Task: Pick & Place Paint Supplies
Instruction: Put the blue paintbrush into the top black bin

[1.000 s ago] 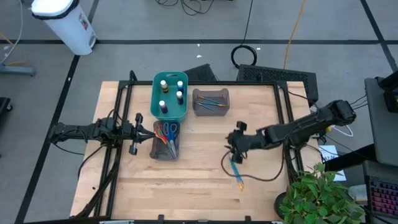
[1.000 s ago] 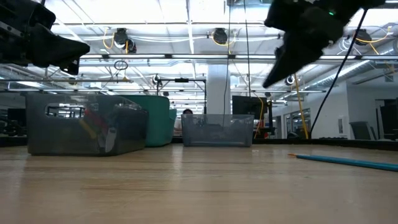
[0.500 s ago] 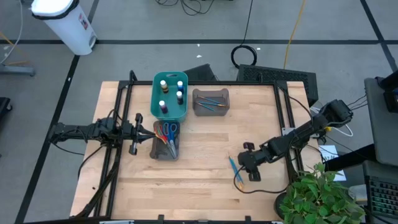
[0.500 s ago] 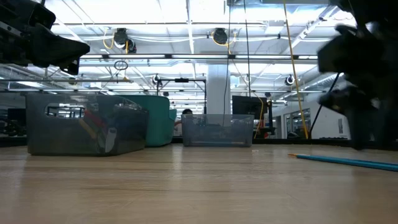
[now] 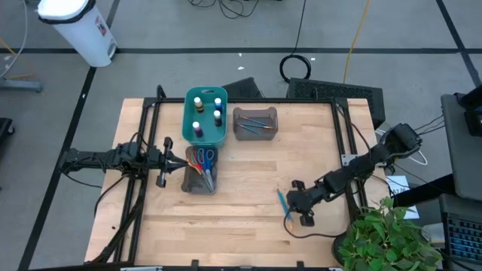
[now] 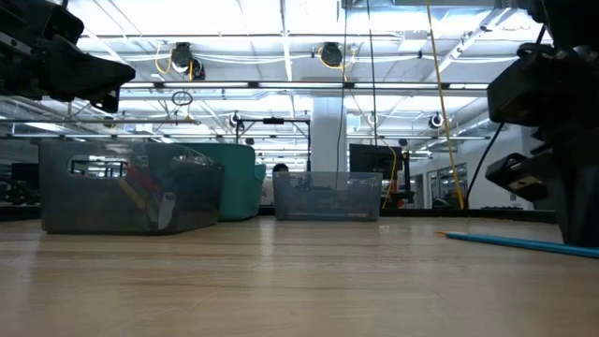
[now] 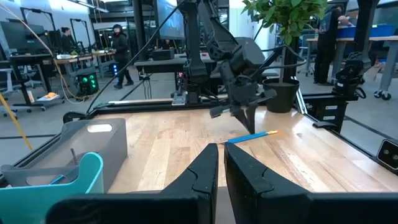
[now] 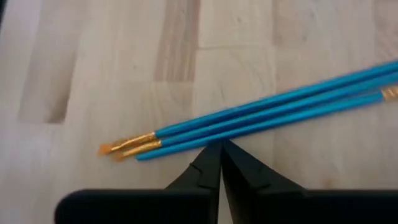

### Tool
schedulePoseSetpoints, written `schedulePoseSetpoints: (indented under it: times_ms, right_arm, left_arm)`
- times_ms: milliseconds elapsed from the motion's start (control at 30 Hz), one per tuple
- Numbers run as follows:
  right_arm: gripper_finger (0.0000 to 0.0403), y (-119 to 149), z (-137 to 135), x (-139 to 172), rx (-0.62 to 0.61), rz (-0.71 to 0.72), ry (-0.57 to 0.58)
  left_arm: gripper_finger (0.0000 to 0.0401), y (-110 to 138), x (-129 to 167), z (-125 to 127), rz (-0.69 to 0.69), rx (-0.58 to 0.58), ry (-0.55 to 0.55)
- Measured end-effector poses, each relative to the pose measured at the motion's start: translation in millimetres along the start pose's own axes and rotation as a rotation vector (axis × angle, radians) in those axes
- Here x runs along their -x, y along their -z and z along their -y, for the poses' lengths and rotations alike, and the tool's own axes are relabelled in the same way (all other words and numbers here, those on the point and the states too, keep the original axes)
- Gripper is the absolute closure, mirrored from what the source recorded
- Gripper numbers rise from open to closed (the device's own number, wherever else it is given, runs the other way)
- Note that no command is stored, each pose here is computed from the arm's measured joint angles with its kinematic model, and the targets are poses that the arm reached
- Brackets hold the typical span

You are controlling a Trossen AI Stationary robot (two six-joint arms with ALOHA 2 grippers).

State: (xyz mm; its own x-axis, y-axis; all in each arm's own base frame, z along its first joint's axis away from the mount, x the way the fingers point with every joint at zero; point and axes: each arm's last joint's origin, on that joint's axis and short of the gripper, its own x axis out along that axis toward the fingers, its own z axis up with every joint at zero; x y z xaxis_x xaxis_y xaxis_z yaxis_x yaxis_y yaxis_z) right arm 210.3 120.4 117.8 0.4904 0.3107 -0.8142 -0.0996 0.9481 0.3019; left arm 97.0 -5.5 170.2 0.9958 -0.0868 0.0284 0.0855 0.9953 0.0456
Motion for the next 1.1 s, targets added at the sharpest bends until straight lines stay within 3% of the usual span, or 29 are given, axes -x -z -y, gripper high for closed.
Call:
schedulePoseSetpoints:
  times_ms: [233, 700, 867, 967, 1100]
  right_arm:
    - [0.039, -11.5, 7.5, -1.5, 0.029, 0.099, 0.024]
    - [0.0402, -38.2, 44.6, 7.5, -0.007, 0.315, 0.288]
    - [0.0402, -58.3, 51.8, 17.6, -0.087, 0.571, 0.435]
    - [0.0402, -74.4, 54.8, 27.1, -0.154, 0.748, 0.388]
    - [0.04, -93.2, 51.4, 41.2, 0.001, 0.91, 0.246]
  left_arm:
    - [0.0368, 0.0, 0.0, 0.0, 0.0, 0.0, 0.0]
    - [0.0368, 0.0, 0.0, 0.0, 0.0, 0.0, 0.0]
    - [0.0368, 0.0, 0.0, 0.0, 0.0, 0.0, 0.0]
    - [0.0368, 0.0, 0.0, 0.0, 0.0, 0.0, 0.0]
    - [0.0368, 0.0, 0.0, 0.0, 0.0, 0.0, 0.0]
